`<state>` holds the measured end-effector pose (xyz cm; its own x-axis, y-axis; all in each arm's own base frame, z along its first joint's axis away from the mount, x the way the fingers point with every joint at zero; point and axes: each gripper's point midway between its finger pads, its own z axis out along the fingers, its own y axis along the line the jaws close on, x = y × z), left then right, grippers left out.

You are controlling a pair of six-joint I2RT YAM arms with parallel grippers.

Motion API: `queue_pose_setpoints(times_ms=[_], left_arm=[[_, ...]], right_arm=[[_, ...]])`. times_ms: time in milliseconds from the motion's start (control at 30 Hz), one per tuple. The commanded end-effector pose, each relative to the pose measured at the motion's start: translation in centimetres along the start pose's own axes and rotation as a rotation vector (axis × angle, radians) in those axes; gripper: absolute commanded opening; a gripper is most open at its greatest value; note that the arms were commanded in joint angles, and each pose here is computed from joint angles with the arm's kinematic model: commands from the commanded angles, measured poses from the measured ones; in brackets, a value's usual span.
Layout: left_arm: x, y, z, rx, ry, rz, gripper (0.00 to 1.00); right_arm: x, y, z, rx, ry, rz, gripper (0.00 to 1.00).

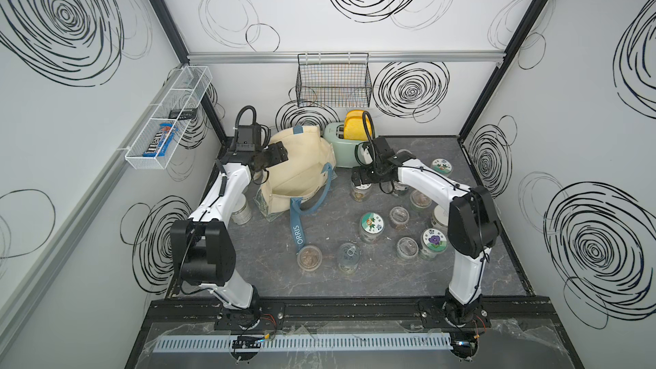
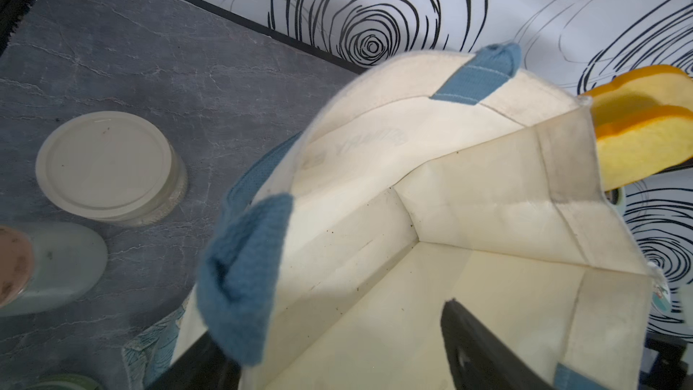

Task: Take out the seed jars from the canvas bag
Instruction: Place the seed jar at the center of the board, then adjust the canvas bag at the center of the board.

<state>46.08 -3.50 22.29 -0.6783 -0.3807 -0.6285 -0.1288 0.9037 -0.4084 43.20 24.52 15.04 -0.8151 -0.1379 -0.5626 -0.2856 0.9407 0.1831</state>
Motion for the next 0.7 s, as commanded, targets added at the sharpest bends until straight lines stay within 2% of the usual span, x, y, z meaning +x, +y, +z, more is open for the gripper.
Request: queue_pose_setpoints(times_ms=[0,133,267,333,533,667], left_arm=[[-2.2,-2.1,-3.2,0.055,-0.085,0.034,0.89],[-0.9,-1.7,-3.5,0.054,-0.066,0.035,0.93],[-0.3,-2.2,-5.9,0.083,-0.133,0.046,1.0],[0.0,-2.4,-7.3,0.085,-0.162,0.053,0.98],[0.6,-3.7,-11.6,0.108,-0.25,0.072,0.96],[0.7,-4.7,-14.8,0.123,-0.315,0.093,0.96]], right_arm=[[-1.7,0.2,-2.9,-0.041,-0.07,0.009,0.97],[-0.3,-0.3,-2.6,-0.055,-0.048,0.038,0.97],[0.5,0.1,-4.2,-0.098,-0.074,0.044,0.97],[0.5,0.5,-5.6,-0.125,-0.103,0.042,0.97],[0.9,1.4,-10.5,-0.209,-0.224,0.025,0.97],[1.3,1.0,-14.7,-0.221,-0.37,-0.006,0.97]])
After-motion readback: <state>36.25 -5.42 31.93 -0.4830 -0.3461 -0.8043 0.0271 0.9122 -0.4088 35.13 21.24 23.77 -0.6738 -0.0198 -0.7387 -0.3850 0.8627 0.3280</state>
